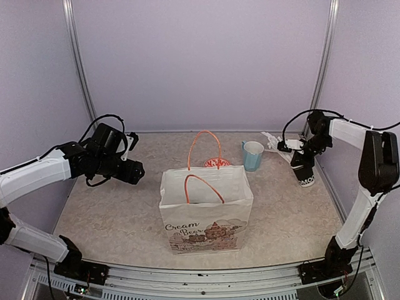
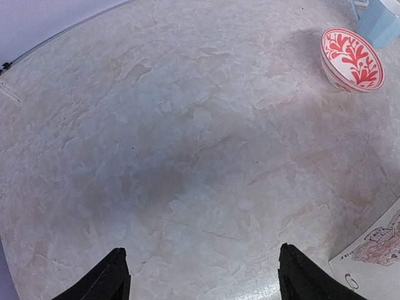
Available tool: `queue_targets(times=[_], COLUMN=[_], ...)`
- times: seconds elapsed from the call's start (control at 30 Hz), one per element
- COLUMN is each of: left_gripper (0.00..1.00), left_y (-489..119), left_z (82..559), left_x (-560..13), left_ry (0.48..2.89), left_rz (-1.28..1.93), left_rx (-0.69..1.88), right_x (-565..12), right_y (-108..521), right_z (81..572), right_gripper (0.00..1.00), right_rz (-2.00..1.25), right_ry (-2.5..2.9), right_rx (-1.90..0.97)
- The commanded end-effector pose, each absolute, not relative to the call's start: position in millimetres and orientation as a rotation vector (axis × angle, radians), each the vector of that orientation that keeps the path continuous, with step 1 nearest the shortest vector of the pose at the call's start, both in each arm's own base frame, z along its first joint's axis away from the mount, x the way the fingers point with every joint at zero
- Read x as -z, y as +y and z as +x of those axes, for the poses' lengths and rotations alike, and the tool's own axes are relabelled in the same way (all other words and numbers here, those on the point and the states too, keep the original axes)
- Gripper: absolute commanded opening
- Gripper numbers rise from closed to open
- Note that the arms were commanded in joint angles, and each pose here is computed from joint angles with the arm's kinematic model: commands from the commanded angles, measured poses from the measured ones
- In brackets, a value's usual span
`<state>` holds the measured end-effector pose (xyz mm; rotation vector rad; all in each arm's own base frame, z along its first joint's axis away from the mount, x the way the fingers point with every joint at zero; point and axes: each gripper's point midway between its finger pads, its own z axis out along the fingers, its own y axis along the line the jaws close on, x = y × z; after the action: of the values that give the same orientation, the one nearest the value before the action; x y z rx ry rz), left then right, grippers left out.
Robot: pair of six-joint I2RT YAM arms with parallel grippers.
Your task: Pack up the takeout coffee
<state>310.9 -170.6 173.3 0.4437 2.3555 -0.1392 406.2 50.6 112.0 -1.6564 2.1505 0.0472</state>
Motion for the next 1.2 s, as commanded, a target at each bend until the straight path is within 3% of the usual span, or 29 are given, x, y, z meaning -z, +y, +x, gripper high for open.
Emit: queue_targets(times=[0.0, 0.3, 0.33, 0.43, 1.17], left_gripper=[0.8, 0.8, 0.85, 0.87, 0.87], left_y=[-168.5, -168.9, -169.0, -169.1, -169.6], left_z=[316.3, 314.8, 314.4, 313.5, 312.4], left_x=[-187.8, -201.0, -203.1, -209.7, -219.8], left_ry=[2.34, 2.344, 2.341, 2.331, 2.32], left_rz=[0.422, 0.413, 0.412, 0.408, 0.391], left_rx=[0.125, 0.131, 0.133, 0.139, 0.151], right_x=[-142.7, -128.3, -126.6, -120.7, -139.0], right_y=[54.8, 59.8, 60.0, 60.9, 18.4], right_z=[408.3, 396.6, 392.5, 379.7, 366.0], right_gripper=[0.0, 0.0, 0.0, 0.0, 0.0], right_rz=[-1.476, -1.398, -1.398, -1.394, -1.145], right_ry=[2.033, 1.999, 1.993, 1.974, 1.97], right_rx=[-0.132, -0.162, -0.157, -0.141, -0.169])
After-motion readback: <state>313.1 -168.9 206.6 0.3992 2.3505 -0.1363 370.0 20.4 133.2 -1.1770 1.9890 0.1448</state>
